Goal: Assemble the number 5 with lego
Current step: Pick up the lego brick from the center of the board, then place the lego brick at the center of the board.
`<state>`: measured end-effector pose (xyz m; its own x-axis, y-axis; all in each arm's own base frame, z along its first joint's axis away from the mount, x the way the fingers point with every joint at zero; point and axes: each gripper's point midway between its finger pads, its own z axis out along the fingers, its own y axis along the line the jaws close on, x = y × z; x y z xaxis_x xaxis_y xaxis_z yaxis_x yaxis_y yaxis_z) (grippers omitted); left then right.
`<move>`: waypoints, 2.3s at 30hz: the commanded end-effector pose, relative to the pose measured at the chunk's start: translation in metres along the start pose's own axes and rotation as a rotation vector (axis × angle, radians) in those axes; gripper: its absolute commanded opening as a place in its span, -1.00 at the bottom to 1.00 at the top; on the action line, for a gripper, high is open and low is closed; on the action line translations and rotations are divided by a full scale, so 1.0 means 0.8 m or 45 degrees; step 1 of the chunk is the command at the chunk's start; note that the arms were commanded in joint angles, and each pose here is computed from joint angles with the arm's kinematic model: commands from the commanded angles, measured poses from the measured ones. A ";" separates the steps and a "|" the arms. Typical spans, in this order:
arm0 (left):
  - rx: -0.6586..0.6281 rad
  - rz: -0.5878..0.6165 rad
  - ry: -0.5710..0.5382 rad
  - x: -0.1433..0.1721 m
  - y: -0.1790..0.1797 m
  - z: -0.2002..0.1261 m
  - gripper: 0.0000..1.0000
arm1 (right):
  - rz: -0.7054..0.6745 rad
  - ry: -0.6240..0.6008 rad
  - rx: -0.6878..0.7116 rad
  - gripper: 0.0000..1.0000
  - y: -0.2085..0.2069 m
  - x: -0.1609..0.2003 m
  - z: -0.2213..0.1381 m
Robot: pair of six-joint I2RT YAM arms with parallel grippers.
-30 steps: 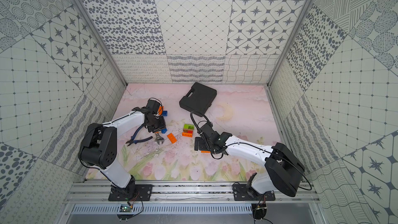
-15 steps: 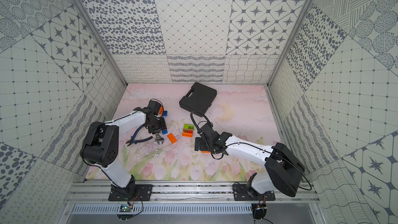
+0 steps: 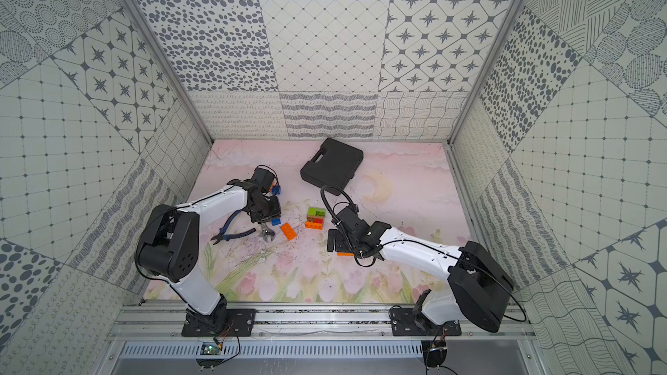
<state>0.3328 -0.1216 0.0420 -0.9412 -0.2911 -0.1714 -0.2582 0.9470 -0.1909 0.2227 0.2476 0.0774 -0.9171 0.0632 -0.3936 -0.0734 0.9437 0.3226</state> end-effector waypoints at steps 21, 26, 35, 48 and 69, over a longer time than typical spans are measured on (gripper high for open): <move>-0.102 0.027 0.029 0.014 0.004 -0.004 -0.41 | 0.038 -0.033 0.022 0.98 -0.008 -0.004 -0.004; -0.010 0.060 -0.052 0.022 -0.029 -0.045 -0.47 | 0.090 -0.071 0.099 0.98 -0.027 -0.006 -0.011; 0.182 0.215 -0.062 0.109 -0.100 -0.086 -0.48 | 0.298 -0.069 0.187 0.98 -0.084 0.005 -0.013; 0.233 0.408 0.048 0.208 -0.198 -0.057 -0.54 | 0.369 -0.044 0.262 0.98 -0.121 0.012 -0.017; 0.131 0.520 0.103 0.224 -0.247 -0.019 -0.57 | 0.449 -0.105 0.131 0.98 -0.136 0.019 -0.022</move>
<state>0.2129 -0.3619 0.0629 -0.9760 0.1149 -0.1850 0.1599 0.9548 -0.2504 0.2070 0.1429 0.0483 -0.8569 0.3947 -0.3316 0.2732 0.8931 0.3573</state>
